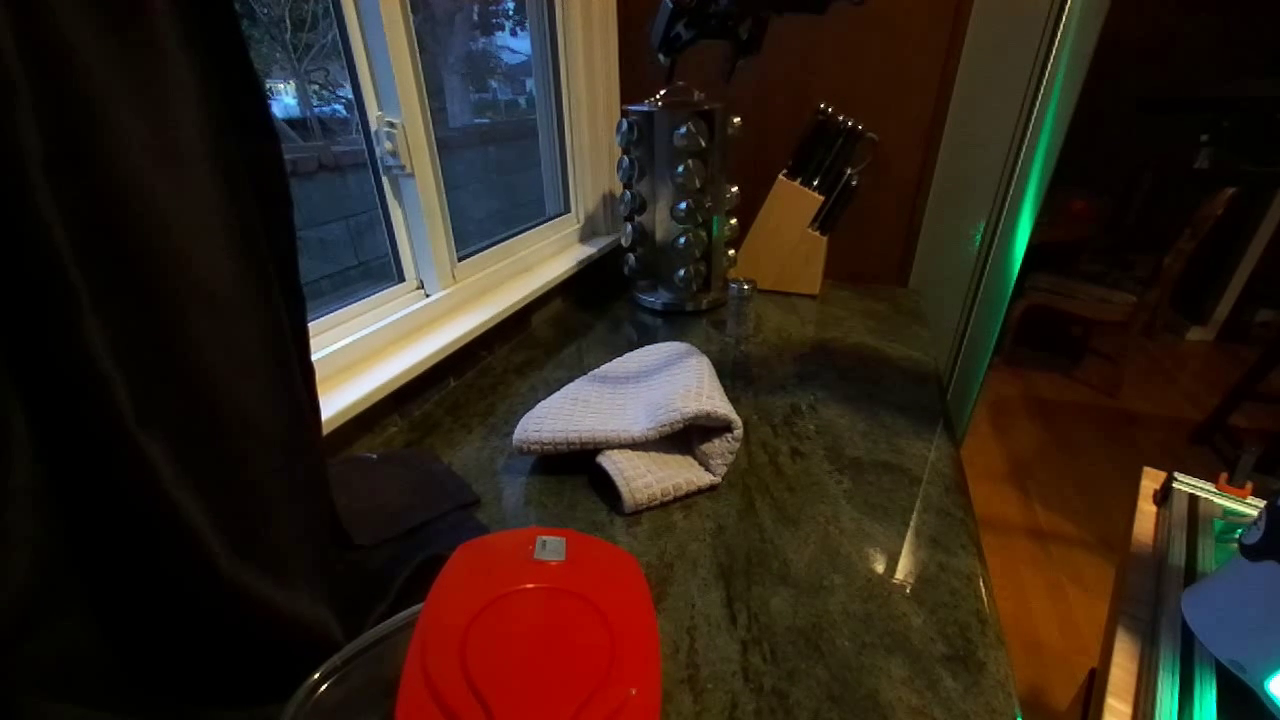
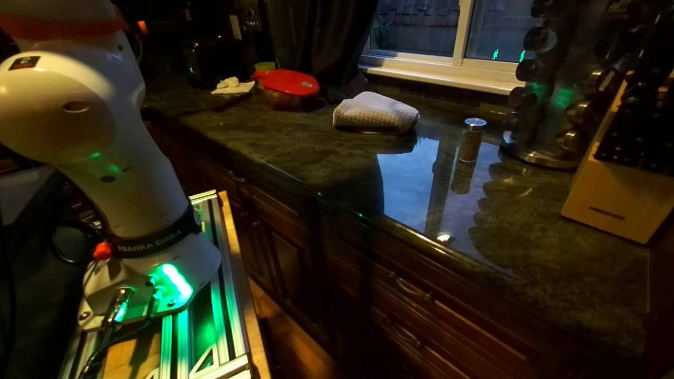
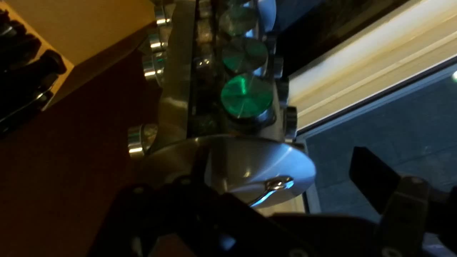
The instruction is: Turn the spice holder
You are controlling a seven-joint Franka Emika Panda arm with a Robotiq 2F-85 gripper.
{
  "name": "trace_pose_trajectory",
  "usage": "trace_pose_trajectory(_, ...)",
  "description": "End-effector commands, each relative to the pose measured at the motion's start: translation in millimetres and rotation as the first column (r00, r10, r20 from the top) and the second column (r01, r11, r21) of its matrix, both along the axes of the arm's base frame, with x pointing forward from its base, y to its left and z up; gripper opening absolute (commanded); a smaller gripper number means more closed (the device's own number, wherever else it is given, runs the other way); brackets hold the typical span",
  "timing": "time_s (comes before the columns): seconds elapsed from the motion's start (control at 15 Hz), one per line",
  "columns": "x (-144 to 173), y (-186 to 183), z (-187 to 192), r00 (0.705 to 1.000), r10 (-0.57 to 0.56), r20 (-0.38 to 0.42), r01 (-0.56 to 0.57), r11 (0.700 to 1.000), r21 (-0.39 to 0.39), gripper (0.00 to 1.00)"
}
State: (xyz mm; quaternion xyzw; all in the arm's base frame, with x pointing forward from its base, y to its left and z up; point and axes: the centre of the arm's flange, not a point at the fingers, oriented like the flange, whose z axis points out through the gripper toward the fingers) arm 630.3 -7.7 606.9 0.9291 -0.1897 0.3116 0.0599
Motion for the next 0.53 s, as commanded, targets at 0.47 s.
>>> trace_pose_trajectory(0.47, 33, -66, -9, 0.919, -0.35, 0.182, 0.368, 0.926, -0.083, 1.0)
